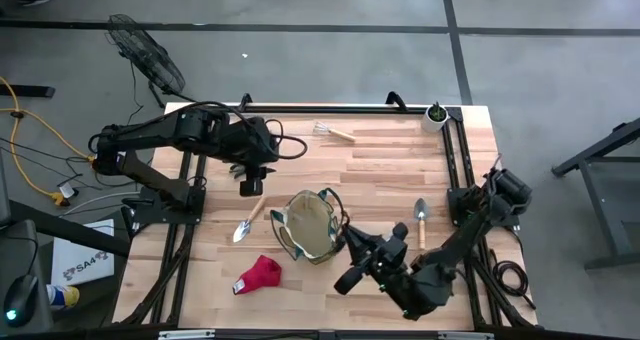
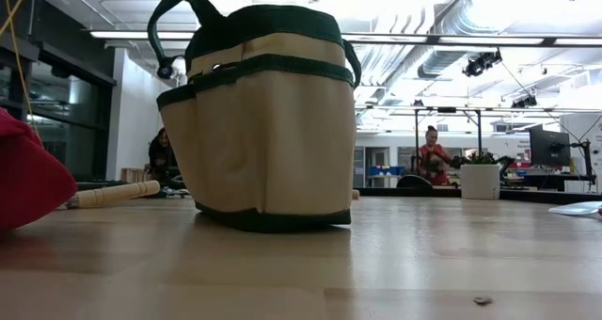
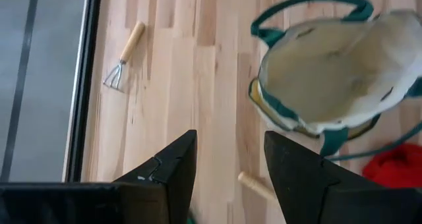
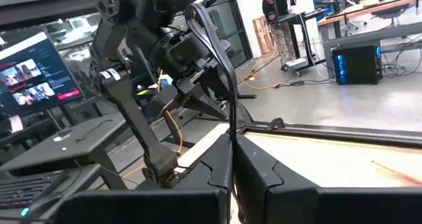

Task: Pick & Place Garden tools in Gardening bag
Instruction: Put the right green shear scissors into the light brown gardening bag

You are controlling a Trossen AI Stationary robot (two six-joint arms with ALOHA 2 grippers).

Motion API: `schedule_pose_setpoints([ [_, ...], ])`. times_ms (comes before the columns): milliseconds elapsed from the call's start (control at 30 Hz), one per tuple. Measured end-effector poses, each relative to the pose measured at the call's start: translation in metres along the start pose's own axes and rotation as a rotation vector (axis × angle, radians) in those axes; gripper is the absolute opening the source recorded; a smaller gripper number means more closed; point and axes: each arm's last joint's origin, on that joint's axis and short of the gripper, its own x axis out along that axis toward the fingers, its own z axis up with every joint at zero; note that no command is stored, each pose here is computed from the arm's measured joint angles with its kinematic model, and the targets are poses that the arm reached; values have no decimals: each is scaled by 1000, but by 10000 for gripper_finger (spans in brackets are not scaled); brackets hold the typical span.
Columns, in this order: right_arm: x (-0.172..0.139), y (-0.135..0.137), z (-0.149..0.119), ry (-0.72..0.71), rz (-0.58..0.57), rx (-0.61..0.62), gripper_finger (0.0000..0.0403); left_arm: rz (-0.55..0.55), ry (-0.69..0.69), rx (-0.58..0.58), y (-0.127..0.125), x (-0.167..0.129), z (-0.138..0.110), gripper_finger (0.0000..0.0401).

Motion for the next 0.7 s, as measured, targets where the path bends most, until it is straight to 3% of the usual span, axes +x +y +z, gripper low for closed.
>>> schedule_pose_setpoints([
  [300,0,5,-22,2,11,44,4,-2,38,7,1,-7,-8,170],
  [700,3,6,-19,3,52,27,4,-1,8,-3,3,-22,-17,170],
])
